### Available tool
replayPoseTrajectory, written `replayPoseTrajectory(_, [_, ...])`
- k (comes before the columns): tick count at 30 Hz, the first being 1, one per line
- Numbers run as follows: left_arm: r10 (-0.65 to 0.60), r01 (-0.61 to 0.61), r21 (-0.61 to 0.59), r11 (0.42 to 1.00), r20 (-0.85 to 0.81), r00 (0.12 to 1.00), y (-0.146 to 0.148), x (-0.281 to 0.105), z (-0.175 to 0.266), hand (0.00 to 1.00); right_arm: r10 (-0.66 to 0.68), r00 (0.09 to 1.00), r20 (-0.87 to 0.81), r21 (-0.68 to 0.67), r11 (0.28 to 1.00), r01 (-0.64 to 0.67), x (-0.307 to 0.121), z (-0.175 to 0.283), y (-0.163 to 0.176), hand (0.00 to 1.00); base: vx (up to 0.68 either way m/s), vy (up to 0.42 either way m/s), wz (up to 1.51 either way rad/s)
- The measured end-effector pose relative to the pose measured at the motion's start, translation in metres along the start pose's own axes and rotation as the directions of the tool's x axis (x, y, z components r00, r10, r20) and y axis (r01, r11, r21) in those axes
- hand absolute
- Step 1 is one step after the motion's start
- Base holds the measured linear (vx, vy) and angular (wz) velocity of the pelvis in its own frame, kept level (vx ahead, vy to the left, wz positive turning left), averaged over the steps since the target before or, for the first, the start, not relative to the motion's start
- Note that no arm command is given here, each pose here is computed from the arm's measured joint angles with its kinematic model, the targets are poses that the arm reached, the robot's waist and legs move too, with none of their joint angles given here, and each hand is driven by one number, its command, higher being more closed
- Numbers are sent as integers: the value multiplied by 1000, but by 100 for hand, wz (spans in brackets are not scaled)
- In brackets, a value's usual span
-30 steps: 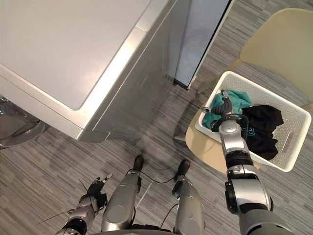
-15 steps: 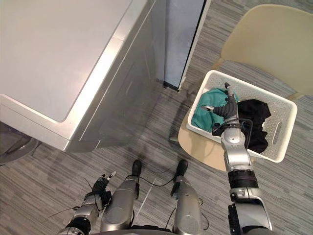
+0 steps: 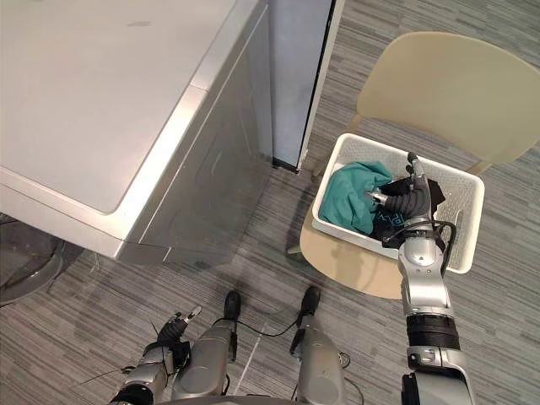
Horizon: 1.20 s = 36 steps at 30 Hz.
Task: Pick up the laundry basket with both hands and put the clothes into the washing machine.
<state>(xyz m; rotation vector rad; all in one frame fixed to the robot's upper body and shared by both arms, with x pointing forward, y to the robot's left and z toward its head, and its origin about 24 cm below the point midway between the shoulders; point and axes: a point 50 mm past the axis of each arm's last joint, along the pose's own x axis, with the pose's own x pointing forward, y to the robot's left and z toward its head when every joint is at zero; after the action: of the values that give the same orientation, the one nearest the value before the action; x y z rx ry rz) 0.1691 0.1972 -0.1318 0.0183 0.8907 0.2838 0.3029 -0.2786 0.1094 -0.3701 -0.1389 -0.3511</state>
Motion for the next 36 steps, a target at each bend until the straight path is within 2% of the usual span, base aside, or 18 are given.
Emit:
replayPoseTrajectory(5, [5,-5,10,1000,1,1000,3,0,0,0,-11,991,-134,-64,998,3,6,-26,-6,0,-36,33,-10])
replayPoseTrajectory(8, [1,-1,6,1000,9,1000,2,1,2,0,-11,988,-156,-92,996,-4,15,-26,-9,0,-15,8,-6])
replayPoseTrajectory(14, [-16,24,-102,994,78,997,-4,2,22,0,20,997,-81,-104,994,-28,43,7,3,0,-66,-2,5])
replayPoseTrajectory(24, [-31,56,-175,983,144,989,-13,0,40,0,67,995,70,-121,991,-58,68,63,29,0,-23,-22,14])
replayPoseTrajectory(31, [-5,48,-230,972,183,983,-13,0,51,0,44,996,72,-173,984,-30,82,75,25,0,12,3,19])
replayPoseTrajectory(36, [-5,70,-287,955,223,975,-18,-1,65,0,2,1000,-10,-203,979,-4,88,63,12,0,3,-4,14])
